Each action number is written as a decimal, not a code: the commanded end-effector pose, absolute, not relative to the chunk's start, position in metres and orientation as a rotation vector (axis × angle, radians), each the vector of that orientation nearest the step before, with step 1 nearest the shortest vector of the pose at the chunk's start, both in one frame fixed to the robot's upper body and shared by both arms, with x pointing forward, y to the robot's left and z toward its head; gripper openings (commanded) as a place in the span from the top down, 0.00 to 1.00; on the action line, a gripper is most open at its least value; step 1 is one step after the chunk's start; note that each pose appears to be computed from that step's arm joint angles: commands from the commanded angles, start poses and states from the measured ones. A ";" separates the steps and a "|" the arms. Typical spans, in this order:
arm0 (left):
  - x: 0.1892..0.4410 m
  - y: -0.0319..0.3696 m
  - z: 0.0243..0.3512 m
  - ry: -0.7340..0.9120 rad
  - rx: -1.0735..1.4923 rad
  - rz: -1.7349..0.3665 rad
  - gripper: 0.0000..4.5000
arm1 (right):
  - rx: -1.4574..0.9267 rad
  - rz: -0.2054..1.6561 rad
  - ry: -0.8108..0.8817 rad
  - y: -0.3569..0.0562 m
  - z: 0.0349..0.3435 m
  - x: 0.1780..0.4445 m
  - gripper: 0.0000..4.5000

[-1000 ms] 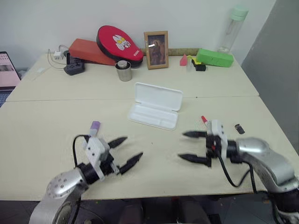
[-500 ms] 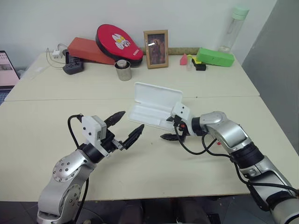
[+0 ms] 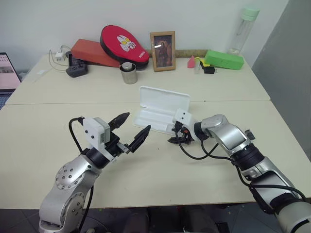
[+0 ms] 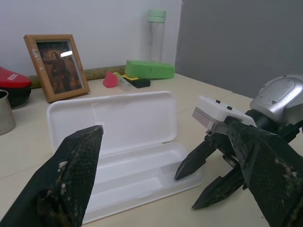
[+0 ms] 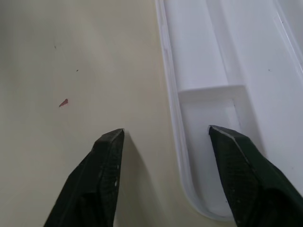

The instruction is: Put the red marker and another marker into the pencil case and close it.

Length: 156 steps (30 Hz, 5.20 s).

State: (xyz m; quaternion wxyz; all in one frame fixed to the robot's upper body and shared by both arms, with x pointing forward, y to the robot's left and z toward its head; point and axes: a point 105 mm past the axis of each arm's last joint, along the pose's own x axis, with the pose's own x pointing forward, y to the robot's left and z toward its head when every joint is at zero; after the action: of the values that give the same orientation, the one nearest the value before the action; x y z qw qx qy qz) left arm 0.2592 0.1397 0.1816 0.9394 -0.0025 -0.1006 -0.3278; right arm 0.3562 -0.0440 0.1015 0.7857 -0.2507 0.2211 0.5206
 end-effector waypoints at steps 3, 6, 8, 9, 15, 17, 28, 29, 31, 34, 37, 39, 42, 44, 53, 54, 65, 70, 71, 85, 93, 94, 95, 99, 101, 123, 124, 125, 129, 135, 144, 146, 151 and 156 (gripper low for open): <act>0.253 0.139 0.196 -0.250 0.017 -0.682 0.00 | -0.576 1.139 0.435 -0.043 0.111 0.356 0.72; 0.252 0.139 0.195 -0.242 0.019 -0.688 0.00 | -0.585 1.152 0.423 -0.043 0.112 0.355 0.88; 0.252 0.138 0.194 -0.239 0.020 -0.690 0.00 | -0.598 1.161 0.423 -0.044 0.112 0.354 0.99; 0.252 0.139 0.193 -0.233 0.024 -0.691 0.00 | -0.603 1.163 0.419 -0.044 0.112 0.354 0.99; 0.241 0.144 0.182 -0.177 0.044 -0.701 0.00 | -0.697 1.329 0.272 -0.038 0.126 0.335 0.99; 0.231 0.148 0.173 -0.118 0.056 -0.717 0.00 | -0.736 1.458 0.246 -0.038 0.129 0.314 0.99; 0.221 0.154 0.166 -0.077 0.061 -0.704 0.00 | -0.818 1.526 0.267 -0.039 0.109 0.306 0.99; 0.221 0.154 0.165 -0.078 0.060 -0.703 0.00 | -0.815 1.524 0.268 -0.038 0.108 0.307 0.99; 0.221 0.153 0.165 -0.078 0.059 -0.701 0.00 | -0.804 1.520 0.269 -0.037 0.108 0.309 0.99; 0.222 0.154 0.166 -0.081 0.058 -0.694 0.00 | -0.795 1.493 0.277 -0.036 0.105 0.314 0.99; 0.222 0.154 0.165 -0.081 0.058 -0.693 0.00 | -0.787 1.489 0.282 -0.036 0.105 0.315 0.99; 0.223 0.154 0.165 -0.083 0.058 -0.690 0.00 | -0.782 1.475 0.285 -0.036 0.105 0.316 0.99; 0.224 0.155 0.164 -0.085 0.054 -0.686 0.00 | -0.743 1.482 0.240 -0.032 0.114 0.314 0.91; 0.224 0.154 0.164 -0.085 0.053 -0.688 0.00 | -0.729 1.493 0.228 -0.031 0.118 0.312 0.82; 0.233 0.142 0.167 -0.098 0.056 -0.755 0.00 | -0.623 1.482 0.152 -0.035 0.149 0.302 0.39; 0.234 0.138 0.167 -0.102 0.054 -0.776 0.00 | -0.594 1.474 0.134 -0.037 0.155 0.300 0.34; 0.260 0.098 0.177 -0.158 0.046 -0.984 0.00 | -0.361 0.977 0.173 -0.121 0.175 0.318 0.01; 0.267 0.078 0.176 -0.170 0.053 -1.091 0.00 | -0.281 0.573 0.365 -0.180 0.155 0.342 0.01; 0.267 0.075 0.176 -0.171 0.063 -1.110 0.00 | -0.277 0.520 0.389 -0.188 0.150 0.344 0.01; 0.276 0.067 0.184 -0.223 0.083 -1.144 0.00 | -0.284 0.423 0.588 -0.202 0.099 0.336 0.18; 0.277 0.069 0.186 -0.230 0.090 -1.128 0.00 | -0.277 0.444 0.580 -0.199 0.103 0.340 0.59; 0.277 0.069 0.186 -0.231 0.090 -1.127 0.00 | -0.272 0.450 0.579 -0.198 0.104 0.340 0.65; 0.277 0.069 0.186 -0.231 0.091 -1.126 0.00 | -0.268 0.454 0.578 -0.197 0.104 0.340 0.70; 0.278 0.069 0.187 -0.235 0.093 -1.122 0.00 | -0.271 0.460 0.575 -0.198 0.105 0.340 0.90; 0.278 0.070 0.186 -0.234 0.094 -1.117 0.00 | -0.283 0.471 0.556 -0.196 0.109 0.341 0.94; 0.212 0.187 0.153 0.011 0.144 -0.665 0.00 | -0.920 1.372 0.137 -0.003 0.139 0.337 0.94; 0.211 0.190 0.152 0.016 0.149 -0.647 0.00 | -0.927 1.378 0.138 0.001 0.137 0.338 0.94; 0.211 0.194 0.152 0.015 0.152 -0.627 0.00 | -0.924 1.385 0.136 0.007 0.137 0.338 0.94; 0.213 0.193 0.157 -0.010 0.148 -0.608 0.00 | -0.928 1.400 0.131 0.017 0.135 0.341 0.94; 0.216 0.187 0.159 -0.019 0.145 -0.618 0.00 | -0.936 1.367 0.130 0.019 0.136 0.351 0.94; 0.221 0.181 0.161 -0.030 0.143 -0.639 0.00 | -0.912 1.369 0.113 0.016 0.145 0.352 0.63; 0.223 0.181 0.161 -0.031 0.144 -0.642 0.00 | -0.894 1.385 0.099 0.016 0.150 0.348 0.54; 0.225 0.180 0.162 -0.036 0.145 -0.645 0.00 | -0.878 1.391 0.079 0.016 0.157 0.345 0.26; 0.228 0.183 0.162 -0.042 0.122 -0.615 0.00 | -0.784 1.474 0.025 0.019 0.175 0.326 0.00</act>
State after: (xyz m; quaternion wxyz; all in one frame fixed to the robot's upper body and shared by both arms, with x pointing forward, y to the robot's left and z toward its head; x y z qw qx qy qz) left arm 0.2274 0.1817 0.1575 0.9477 0.0631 -0.0096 -0.3128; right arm 0.3394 0.0153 0.1513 0.6761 -0.3760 0.0500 0.6317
